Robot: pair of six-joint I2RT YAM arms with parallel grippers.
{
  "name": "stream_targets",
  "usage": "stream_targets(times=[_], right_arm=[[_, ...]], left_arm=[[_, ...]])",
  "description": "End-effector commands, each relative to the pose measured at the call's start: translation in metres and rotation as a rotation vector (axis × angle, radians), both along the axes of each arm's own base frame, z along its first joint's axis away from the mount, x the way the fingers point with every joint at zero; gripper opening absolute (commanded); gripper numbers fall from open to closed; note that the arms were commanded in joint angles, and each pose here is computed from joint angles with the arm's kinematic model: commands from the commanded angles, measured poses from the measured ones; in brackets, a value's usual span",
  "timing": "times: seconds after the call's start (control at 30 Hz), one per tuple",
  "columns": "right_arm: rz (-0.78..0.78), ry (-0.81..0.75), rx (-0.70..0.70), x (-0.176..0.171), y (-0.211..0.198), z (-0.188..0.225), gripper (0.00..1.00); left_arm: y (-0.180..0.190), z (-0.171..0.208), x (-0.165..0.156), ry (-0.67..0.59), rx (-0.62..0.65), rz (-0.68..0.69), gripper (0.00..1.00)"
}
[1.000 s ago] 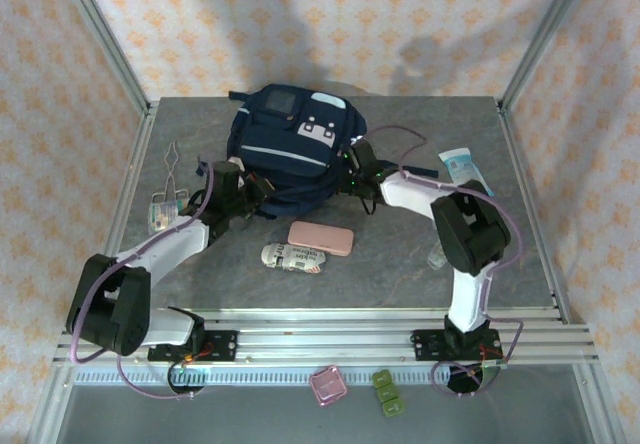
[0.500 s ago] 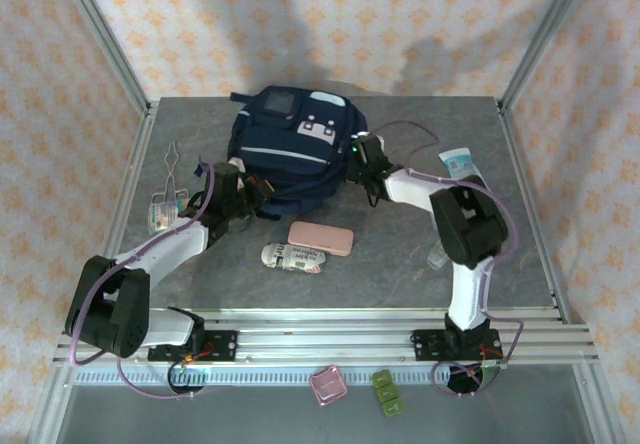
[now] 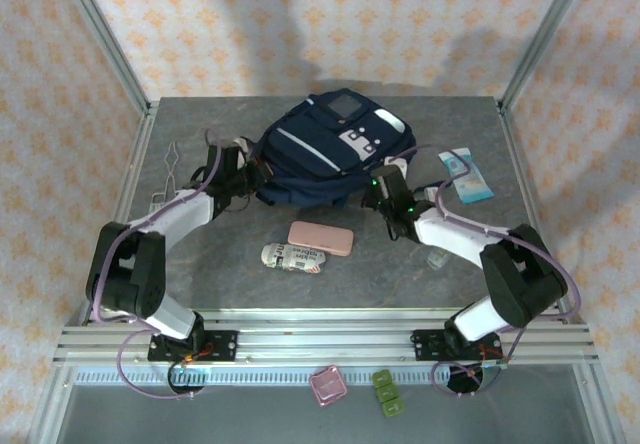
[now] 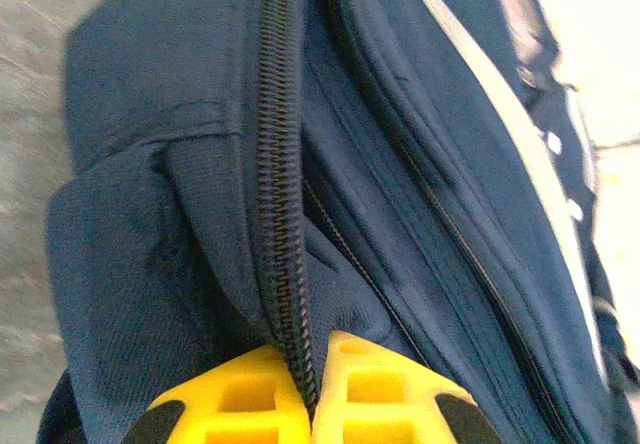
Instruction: Pack the student bag
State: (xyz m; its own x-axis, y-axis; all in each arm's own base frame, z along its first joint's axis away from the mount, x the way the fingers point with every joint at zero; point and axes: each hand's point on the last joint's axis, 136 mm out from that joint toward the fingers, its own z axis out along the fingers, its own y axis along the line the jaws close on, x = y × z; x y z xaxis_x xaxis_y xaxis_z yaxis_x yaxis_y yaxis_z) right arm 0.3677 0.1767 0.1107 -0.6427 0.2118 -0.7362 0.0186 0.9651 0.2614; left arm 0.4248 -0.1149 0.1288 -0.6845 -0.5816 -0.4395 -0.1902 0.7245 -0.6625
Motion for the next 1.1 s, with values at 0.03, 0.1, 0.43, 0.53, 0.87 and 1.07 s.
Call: stream_targets(times=[0.03, 0.1, 0.43, 0.53, 0.87, 1.07], right_arm=[[-0.057, -0.075, -0.009, -0.016, 0.009, 0.024, 0.00], [-0.004, -0.074, 0.025, -0.022, 0.030, 0.026, 0.00], [0.161, -0.024, 0.131, -0.010, 0.095, 0.016, 0.08], [0.193, -0.039, 0.185, -0.012, 0.094, 0.032, 0.31], [0.111, 0.063, 0.325, 0.031, 0.036, 0.042, 0.51], [-0.094, 0.080, 0.292, 0.077, -0.028, 0.036, 0.66]], left_arm=[[0.068, 0.004, 0.050, -0.046, 0.210, 0.198, 0.00], [0.074, -0.001, 0.065, -0.034, 0.240, 0.223, 0.00], [0.086, 0.016, 0.116, -0.055, 0.236, 0.299, 0.33], [0.079, 0.026, 0.100, -0.083, 0.190, 0.285, 0.48], [0.017, 0.044, 0.018, -0.189, 0.118, 0.107, 0.58], [-0.024, 0.054, -0.021, -0.303, 0.045, 0.015, 0.64]])
